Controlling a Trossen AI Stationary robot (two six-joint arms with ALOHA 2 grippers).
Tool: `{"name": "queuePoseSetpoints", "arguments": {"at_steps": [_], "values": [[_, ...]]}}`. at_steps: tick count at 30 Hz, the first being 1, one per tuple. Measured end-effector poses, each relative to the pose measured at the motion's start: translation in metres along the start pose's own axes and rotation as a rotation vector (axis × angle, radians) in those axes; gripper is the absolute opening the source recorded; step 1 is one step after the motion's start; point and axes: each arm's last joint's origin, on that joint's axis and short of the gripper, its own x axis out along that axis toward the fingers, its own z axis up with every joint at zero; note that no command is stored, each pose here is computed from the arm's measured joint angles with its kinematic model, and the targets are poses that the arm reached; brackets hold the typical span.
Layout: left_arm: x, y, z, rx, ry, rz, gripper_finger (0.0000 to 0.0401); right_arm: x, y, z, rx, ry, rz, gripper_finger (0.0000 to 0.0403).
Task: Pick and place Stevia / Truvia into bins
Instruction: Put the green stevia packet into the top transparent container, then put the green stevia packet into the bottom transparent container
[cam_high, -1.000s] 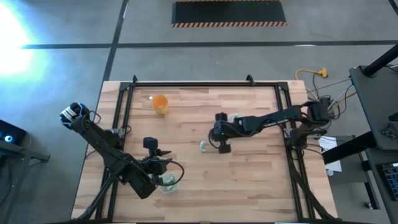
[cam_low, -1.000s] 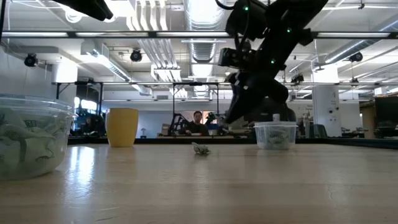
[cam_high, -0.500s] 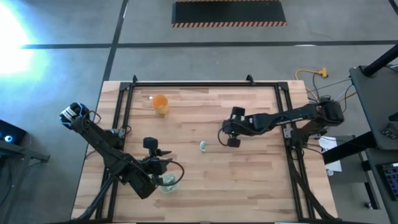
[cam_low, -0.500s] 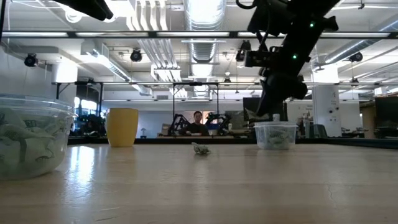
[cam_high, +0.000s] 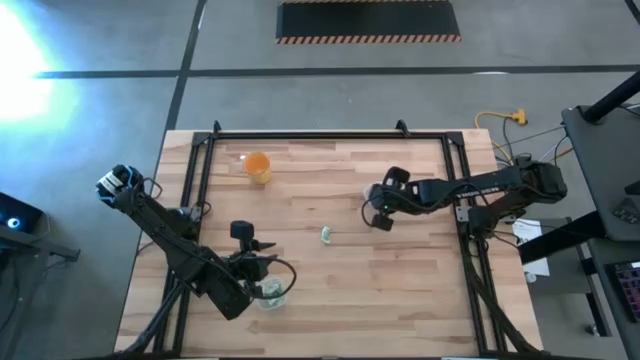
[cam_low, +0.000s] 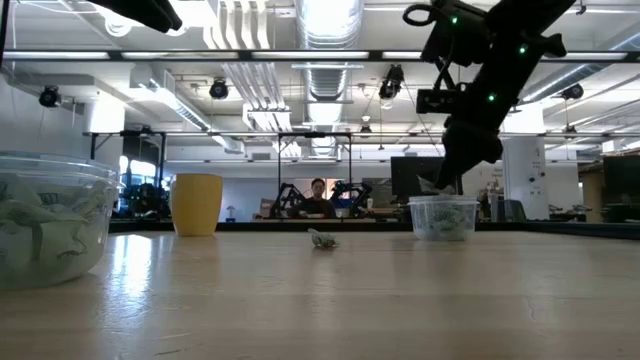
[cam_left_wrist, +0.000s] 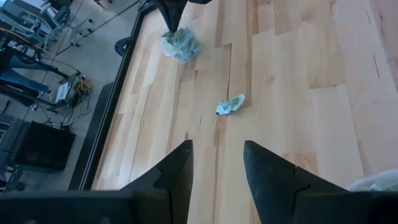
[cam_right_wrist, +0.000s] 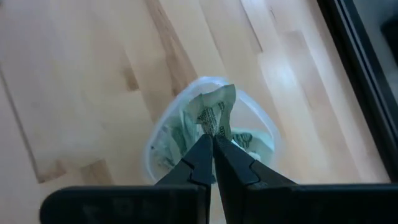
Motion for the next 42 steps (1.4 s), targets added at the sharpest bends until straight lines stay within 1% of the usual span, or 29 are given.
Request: {"name": "queuePoseSetpoints", "arguments": {"at_steps": [5,13,16,20,25,29,32,37,39,42], "values": [[0.000,0.000,0.000,0.001,0.000,0.000,0.0125,0.003,-0.003,-0.003,0.011,0.013,-0.008,0.0025],[0.000,0.000,0.000,0.001,0.000,0.000,0.0125,0.002,-0.004,-0.002,0.004,-0.001,-0.032,0.0090],[0.002,0.001,0.000,0.001,0.004,0.006,0.0125,-0.003,-0.006,0.002,-0.007,-0.021,-0.028,0.0107],[0.009,0.006,0.004,0.007,0.008,0.025,0.0125,-0.019,-0.006,0.008,-0.001,-0.088,-0.008,0.0120],[0.025,0.016,0.007,-0.031,0.038,0.072,0.0125,-0.046,-0.001,0.007,-0.020,-0.186,0.054,0.0123],[0.049,0.019,0.002,0.023,0.101,0.109,0.0125,-0.068,0.009,0.000,-0.058,-0.251,0.116,0.0123],[0.075,0.019,0.000,0.083,0.132,0.061,0.0125,-0.082,0.015,-0.008,-0.074,-0.260,0.165,0.0119],[0.121,0.021,0.008,0.159,0.069,-0.117,0.0125,-0.100,0.024,-0.024,-0.067,-0.240,0.227,0.0110],[0.136,0.024,0.011,0.166,0.045,-0.187,0.0125,-0.107,0.027,-0.029,-0.066,-0.239,0.250,0.0106],[0.157,0.033,0.008,0.143,0.075,-0.242,0.0125,-0.115,0.030,-0.034,-0.065,-0.258,0.283,0.0099]]}}
